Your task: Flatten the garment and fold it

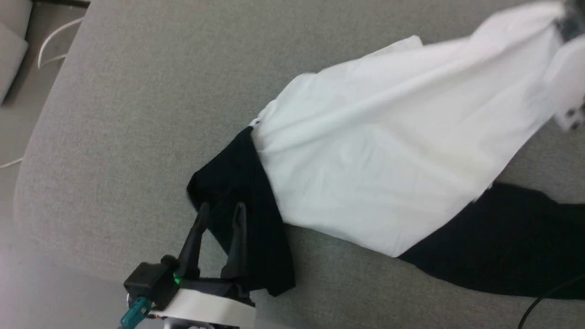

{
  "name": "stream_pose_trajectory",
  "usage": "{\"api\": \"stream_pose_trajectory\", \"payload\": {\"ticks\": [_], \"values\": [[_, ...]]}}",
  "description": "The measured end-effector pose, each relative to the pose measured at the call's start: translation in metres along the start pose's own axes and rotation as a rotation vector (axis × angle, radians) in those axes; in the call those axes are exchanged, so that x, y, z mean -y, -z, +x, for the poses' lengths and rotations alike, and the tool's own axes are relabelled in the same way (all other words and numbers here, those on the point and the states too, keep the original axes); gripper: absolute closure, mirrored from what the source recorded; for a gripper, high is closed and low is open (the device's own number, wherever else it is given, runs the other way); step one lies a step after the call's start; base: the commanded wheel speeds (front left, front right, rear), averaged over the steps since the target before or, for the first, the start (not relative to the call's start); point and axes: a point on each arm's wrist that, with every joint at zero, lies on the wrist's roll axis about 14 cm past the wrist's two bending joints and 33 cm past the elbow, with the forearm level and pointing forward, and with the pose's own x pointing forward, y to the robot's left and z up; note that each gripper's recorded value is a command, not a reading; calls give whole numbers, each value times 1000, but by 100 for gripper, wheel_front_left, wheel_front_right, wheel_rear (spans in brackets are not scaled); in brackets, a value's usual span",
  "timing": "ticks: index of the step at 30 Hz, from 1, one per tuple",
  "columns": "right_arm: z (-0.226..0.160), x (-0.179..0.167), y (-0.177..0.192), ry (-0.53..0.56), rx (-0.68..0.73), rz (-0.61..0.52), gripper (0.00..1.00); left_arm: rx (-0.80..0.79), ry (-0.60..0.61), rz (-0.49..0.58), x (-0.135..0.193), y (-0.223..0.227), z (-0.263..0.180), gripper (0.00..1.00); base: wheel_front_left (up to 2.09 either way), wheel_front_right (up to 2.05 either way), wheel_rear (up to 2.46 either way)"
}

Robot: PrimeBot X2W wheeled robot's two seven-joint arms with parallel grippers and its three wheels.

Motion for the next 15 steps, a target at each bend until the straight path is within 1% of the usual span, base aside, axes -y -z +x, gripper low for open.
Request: {"api": "stream_pose_trajectory", "payload": {"ticks": [1,6,9,11,15], "values": [[6,8,-8,18,18,-25,100,-3,2,-5,1,1,2,0,0,0,0],[37,42,-44,113,92,-250,100,-17,1,-18,3,6,10,0,0,0,0],[56,52,-61,149,133,-376,100,-29,-20,-24,-1,8,9,0,0,0,0],[70,52,-65,146,140,-392,100,-42,-38,-24,-5,11,5,0,0,0,0],[101,35,-59,108,125,-402,100,-57,-71,-22,-12,14,-1,0,0,0,0]]}}
